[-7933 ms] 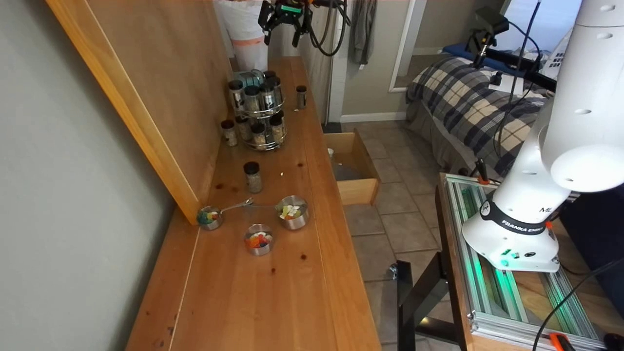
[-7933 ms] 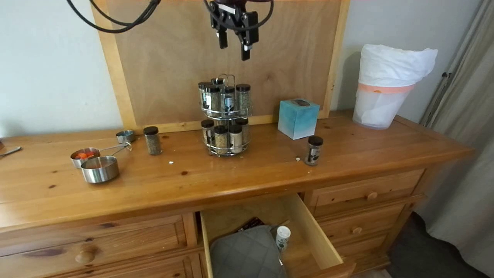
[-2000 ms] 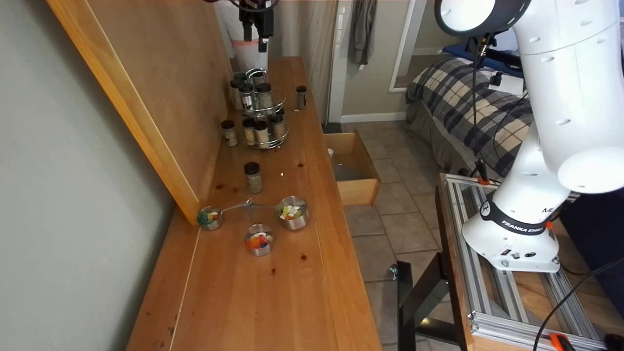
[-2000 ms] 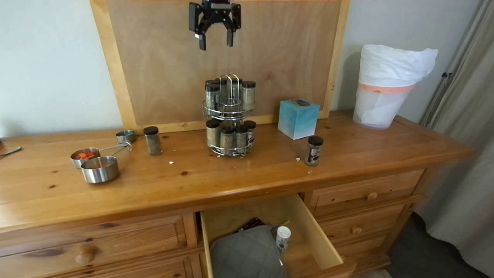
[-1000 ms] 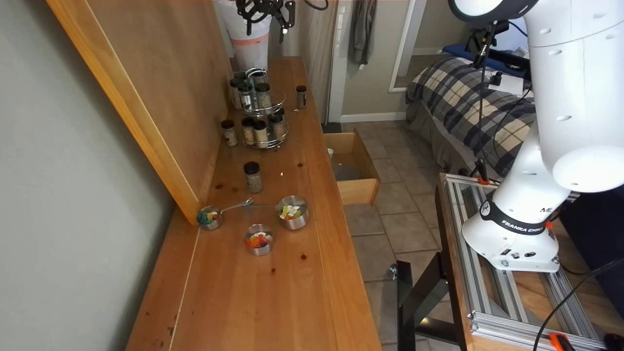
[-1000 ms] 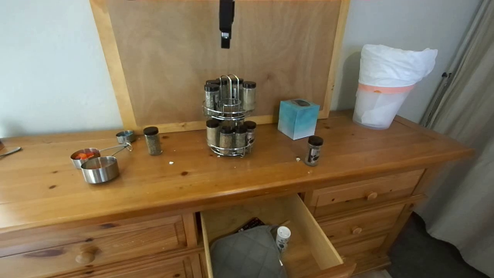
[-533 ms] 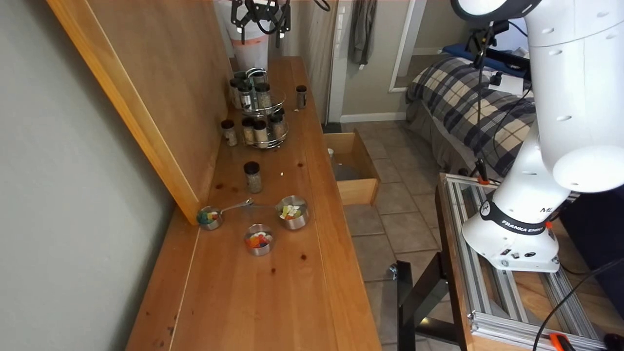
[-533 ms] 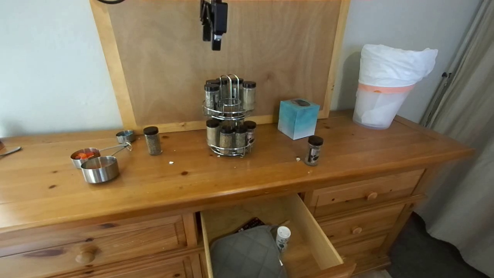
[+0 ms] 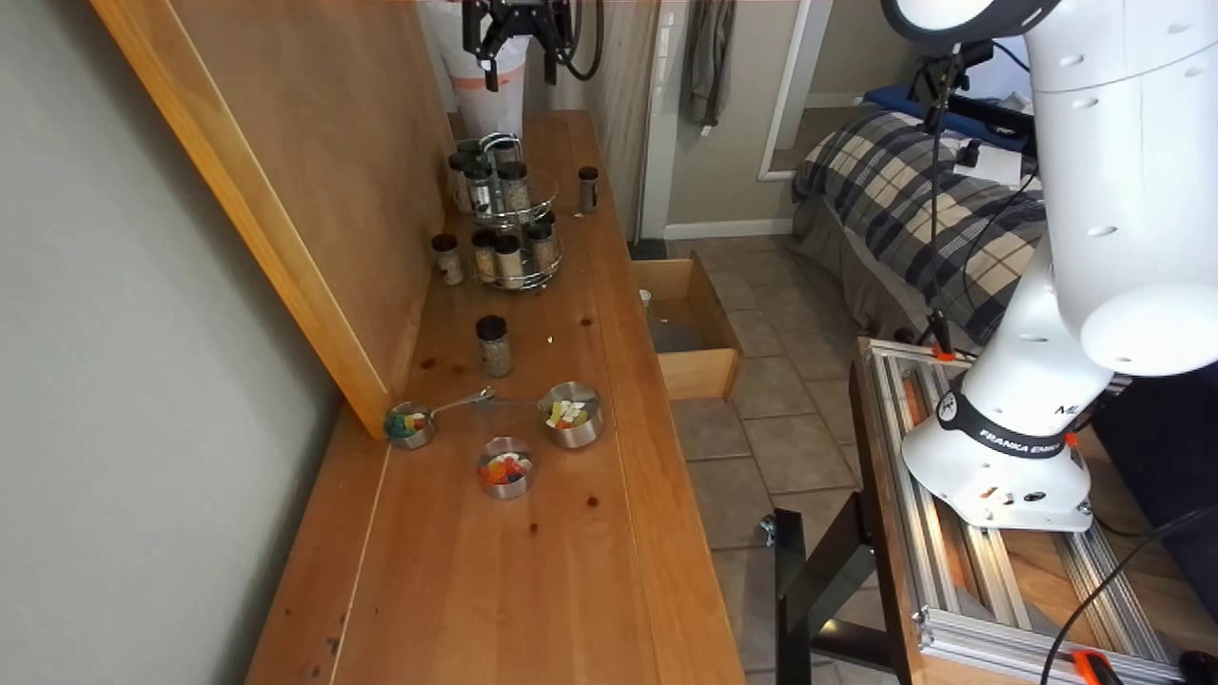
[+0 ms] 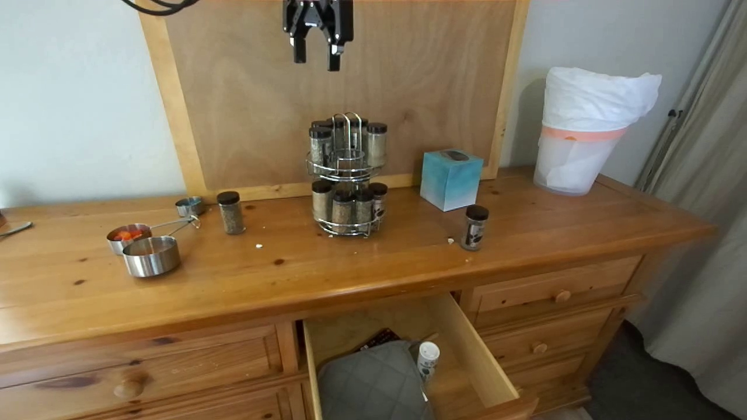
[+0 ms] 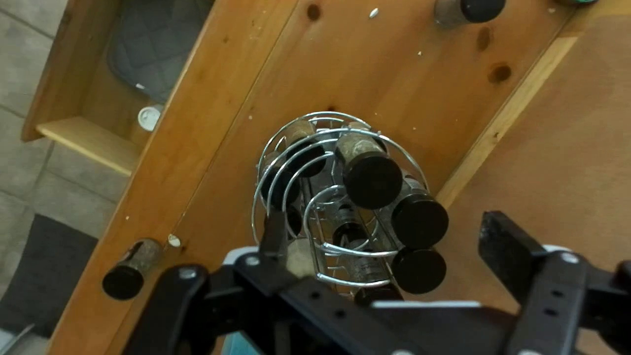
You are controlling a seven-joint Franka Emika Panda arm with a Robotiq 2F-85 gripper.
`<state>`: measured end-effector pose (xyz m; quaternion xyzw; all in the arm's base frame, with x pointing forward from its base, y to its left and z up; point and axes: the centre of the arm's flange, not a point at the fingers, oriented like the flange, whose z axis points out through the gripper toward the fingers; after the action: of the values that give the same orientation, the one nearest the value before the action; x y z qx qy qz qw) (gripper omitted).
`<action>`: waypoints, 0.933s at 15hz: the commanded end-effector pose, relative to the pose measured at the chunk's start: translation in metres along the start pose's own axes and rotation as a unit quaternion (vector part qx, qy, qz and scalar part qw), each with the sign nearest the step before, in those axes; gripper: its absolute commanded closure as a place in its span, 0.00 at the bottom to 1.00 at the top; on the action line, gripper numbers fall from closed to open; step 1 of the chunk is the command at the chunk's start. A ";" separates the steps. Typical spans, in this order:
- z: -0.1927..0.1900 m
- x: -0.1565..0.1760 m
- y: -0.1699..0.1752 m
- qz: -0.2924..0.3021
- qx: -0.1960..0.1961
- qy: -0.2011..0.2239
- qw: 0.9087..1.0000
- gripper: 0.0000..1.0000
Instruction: Turn the spice rack to the right, twice
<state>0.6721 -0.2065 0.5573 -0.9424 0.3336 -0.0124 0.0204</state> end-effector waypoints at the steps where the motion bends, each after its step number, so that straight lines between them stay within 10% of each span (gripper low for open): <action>1: -0.003 0.006 -0.005 -0.074 -0.037 0.055 0.995 0.00; 7: 0.010 0.015 -0.020 -0.215 0.022 0.117 0.969 0.00; 14: 0.020 0.014 -0.023 -0.358 0.051 0.037 0.932 0.00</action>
<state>0.7043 -0.1919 0.5361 -0.9942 0.0256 -0.1000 0.0303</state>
